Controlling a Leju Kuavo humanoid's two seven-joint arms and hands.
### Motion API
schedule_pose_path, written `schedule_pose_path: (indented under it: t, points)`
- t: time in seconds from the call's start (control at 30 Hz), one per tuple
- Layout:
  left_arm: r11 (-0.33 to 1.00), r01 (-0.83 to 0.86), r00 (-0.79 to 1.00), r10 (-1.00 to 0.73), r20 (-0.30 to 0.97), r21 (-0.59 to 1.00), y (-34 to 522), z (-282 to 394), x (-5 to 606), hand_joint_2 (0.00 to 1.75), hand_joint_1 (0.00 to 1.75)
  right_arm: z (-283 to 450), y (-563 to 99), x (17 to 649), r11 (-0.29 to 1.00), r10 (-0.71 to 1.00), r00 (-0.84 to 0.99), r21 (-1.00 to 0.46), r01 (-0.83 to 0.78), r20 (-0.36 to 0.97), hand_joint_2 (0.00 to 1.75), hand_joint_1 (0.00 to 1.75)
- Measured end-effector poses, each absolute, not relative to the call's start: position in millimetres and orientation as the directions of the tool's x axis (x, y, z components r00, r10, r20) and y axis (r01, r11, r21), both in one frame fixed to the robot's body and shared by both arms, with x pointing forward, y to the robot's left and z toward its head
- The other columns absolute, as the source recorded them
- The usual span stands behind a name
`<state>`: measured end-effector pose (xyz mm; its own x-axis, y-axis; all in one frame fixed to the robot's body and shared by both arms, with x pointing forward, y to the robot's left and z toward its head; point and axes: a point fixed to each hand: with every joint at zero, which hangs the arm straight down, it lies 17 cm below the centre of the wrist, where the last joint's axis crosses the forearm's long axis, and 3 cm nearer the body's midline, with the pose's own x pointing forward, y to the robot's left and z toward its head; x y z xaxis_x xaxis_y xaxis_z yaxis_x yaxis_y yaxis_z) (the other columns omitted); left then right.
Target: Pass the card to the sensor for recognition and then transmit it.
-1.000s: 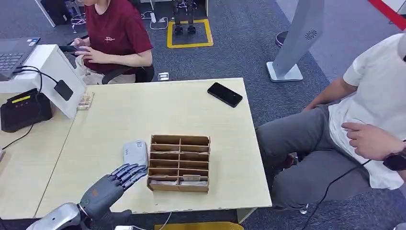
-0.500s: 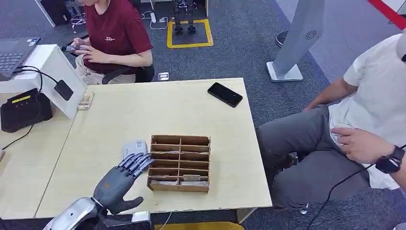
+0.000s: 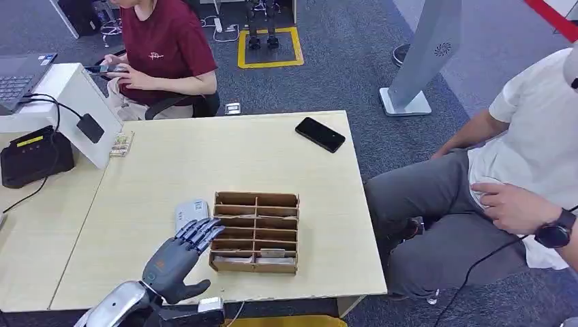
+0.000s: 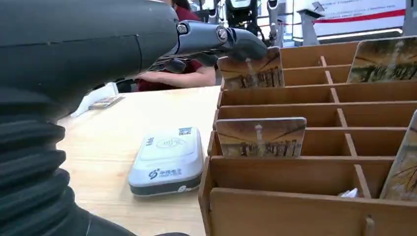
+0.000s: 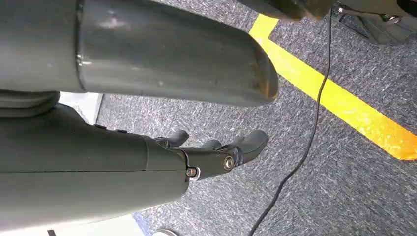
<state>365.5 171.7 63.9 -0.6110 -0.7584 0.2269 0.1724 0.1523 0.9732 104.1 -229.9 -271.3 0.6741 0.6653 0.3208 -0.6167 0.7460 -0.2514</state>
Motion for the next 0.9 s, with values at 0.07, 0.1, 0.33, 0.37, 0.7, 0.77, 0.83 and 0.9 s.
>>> schedule_pose_path:
  t: [0.07,0.1,0.33,0.37,0.7,0.77,0.83,0.9]
  points:
    - [0.152,0.172,-0.611,-0.759,0.227,0.973,171.8,63.8,365.5,1.75,0.0,-271.4,-229.9,104.1,0.746,0.665,0.674,-0.251,-0.616,0.321,0.0,0.0]
    - [0.152,0.172,-0.611,-0.759,0.227,0.973,171.9,63.8,365.5,1.75,0.0,-271.4,-229.9,104.1,0.746,0.665,0.674,-0.251,-0.616,0.321,0.0,0.0]
    - [0.142,0.189,-0.611,-0.758,0.23,0.972,172.6,56.4,363.5,1.75,0.0,-271.5,-229.9,103.1,0.746,0.665,0.675,-0.25,-0.617,0.32,0.0,0.0]
    - [0.143,0.19,-0.613,-0.756,0.231,0.971,172.2,56.5,363.2,1.75,0.0,-271.5,-229.8,103.1,0.746,0.665,0.675,-0.25,-0.617,0.32,0.0,0.0]
    - [0.154,0.19,-0.621,-0.746,0.24,0.97,166.0,58.4,362.1,1.75,0.0,-271.5,-229.8,103.2,0.746,0.665,0.675,-0.25,-0.617,0.32,0.0,0.0]
    - [0.155,0.188,-0.622,-0.745,0.239,0.97,164.7,59.1,362.5,1.75,0.0,-271.5,-229.8,103.2,0.746,0.665,0.675,-0.25,-0.617,0.32,0.0,0.0]
    - [0.152,0.185,-0.623,-0.746,0.236,0.971,163.9,59.1,362.6,1.75,0.0,-271.5,-229.8,103.4,0.746,0.665,0.674,-0.25,-0.617,0.32,0.0,0.0]
    - [0.148,0.178,-0.624,-0.747,0.228,0.973,163.3,59.6,362.9,1.75,0.0,-271.5,-229.9,103.3,0.746,0.665,0.674,-0.251,-0.617,0.32,0.0,0.0]
